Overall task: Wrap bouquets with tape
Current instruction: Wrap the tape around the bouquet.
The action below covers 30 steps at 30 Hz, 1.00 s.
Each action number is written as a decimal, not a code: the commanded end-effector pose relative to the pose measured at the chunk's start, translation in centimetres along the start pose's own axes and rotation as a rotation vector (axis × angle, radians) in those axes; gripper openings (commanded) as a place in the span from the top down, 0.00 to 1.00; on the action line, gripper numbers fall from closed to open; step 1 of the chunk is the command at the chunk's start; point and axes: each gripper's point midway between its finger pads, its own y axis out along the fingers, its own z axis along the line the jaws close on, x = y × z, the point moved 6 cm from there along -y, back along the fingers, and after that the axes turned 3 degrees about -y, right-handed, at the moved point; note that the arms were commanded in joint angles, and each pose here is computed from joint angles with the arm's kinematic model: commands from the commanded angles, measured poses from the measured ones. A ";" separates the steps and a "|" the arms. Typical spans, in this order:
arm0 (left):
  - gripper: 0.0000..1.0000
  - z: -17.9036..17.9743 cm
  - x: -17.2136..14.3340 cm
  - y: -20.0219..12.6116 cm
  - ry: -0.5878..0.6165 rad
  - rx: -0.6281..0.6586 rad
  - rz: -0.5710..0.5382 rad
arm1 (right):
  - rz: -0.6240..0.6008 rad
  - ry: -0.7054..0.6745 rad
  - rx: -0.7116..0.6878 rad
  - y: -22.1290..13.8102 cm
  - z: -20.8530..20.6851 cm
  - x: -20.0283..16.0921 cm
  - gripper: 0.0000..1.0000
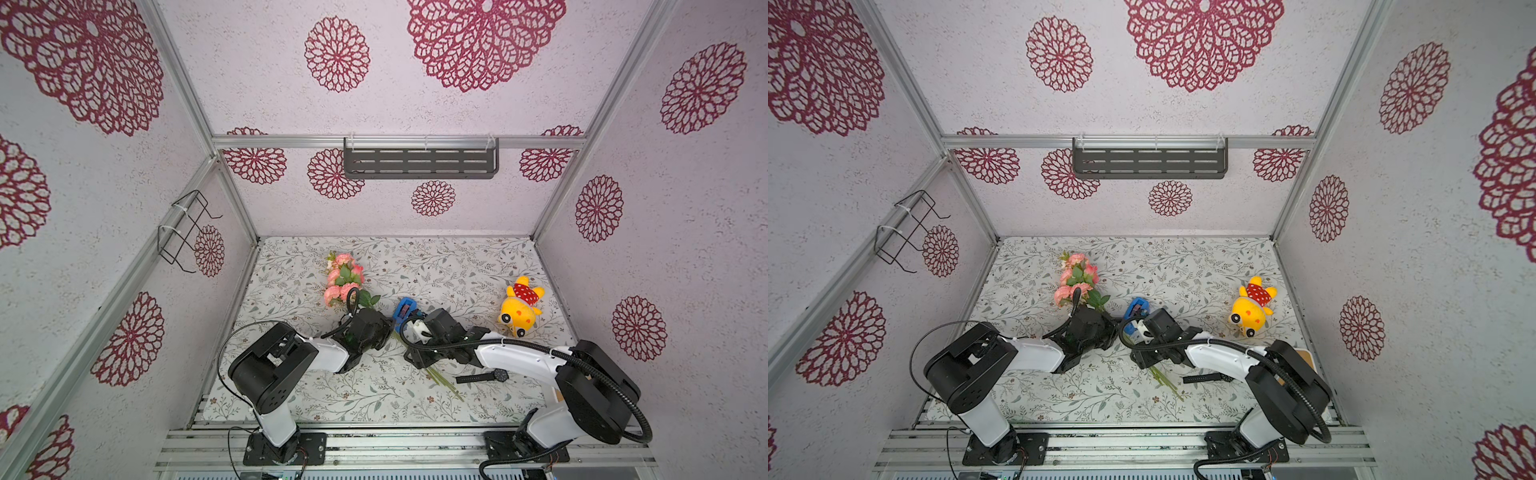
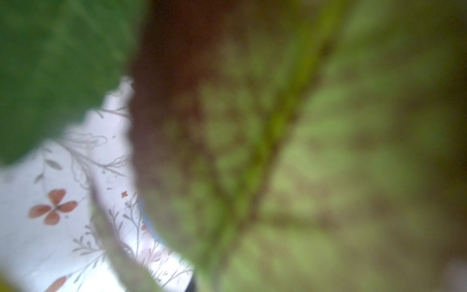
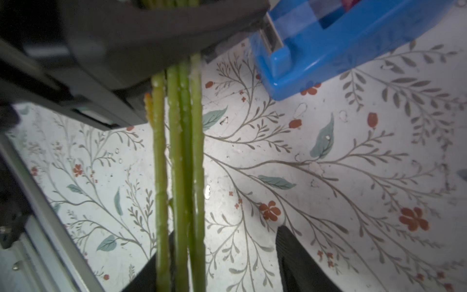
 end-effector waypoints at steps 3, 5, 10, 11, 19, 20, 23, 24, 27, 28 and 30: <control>1.00 -4.2 0.0 -0.7 0.091 -0.147 -0.017 | -0.120 0.097 0.264 -0.9 1.2 1.9 0.41; 1.00 -4.7 0.0 -0.9 0.102 -0.168 -0.022 | -0.110 0.124 0.279 -0.4 0.7 1.9 0.42; 1.00 -5.5 0.0 -1.1 0.126 -0.200 -0.024 | -0.090 0.159 0.304 1.0 0.0 2.0 0.46; 1.00 -5.7 0.0 -1.1 0.130 -0.210 -0.023 | -0.092 0.167 0.302 1.1 -0.2 2.1 0.49; 1.00 -5.9 0.1 -1.1 0.142 -0.170 -0.023 | -0.062 0.067 0.007 0.1 -2.2 3.0 1.00; 1.00 -5.9 0.1 -1.1 0.148 -0.151 -0.024 | -0.049 0.039 -0.055 -0.2 -2.4 3.2 1.00; 0.89 -6.1 0.2 -1.2 0.167 -0.125 -0.030 | -0.034 -0.066 -0.220 -1.5 -2.3 3.8 1.00; 0.89 -6.2 0.2 -1.2 0.173 -0.122 -0.030 | -0.036 -0.094 -0.255 -1.8 -2.1 4.0 1.00; 0.85 -6.6 0.1 -0.9 0.188 -0.101 -0.022 | -0.034 -0.149 -0.316 -2.5 -1.6 4.5 1.00; 0.82 -6.7 0.1 -0.8 0.194 -0.094 -0.017 | -0.033 -0.167 -0.332 -2.6 -1.4 4.6 1.00; 0.77 -6.9 0.0 -0.6 0.202 -0.084 -0.013 | -0.033 -0.184 -0.354 -2.6 -1.2 4.6 1.00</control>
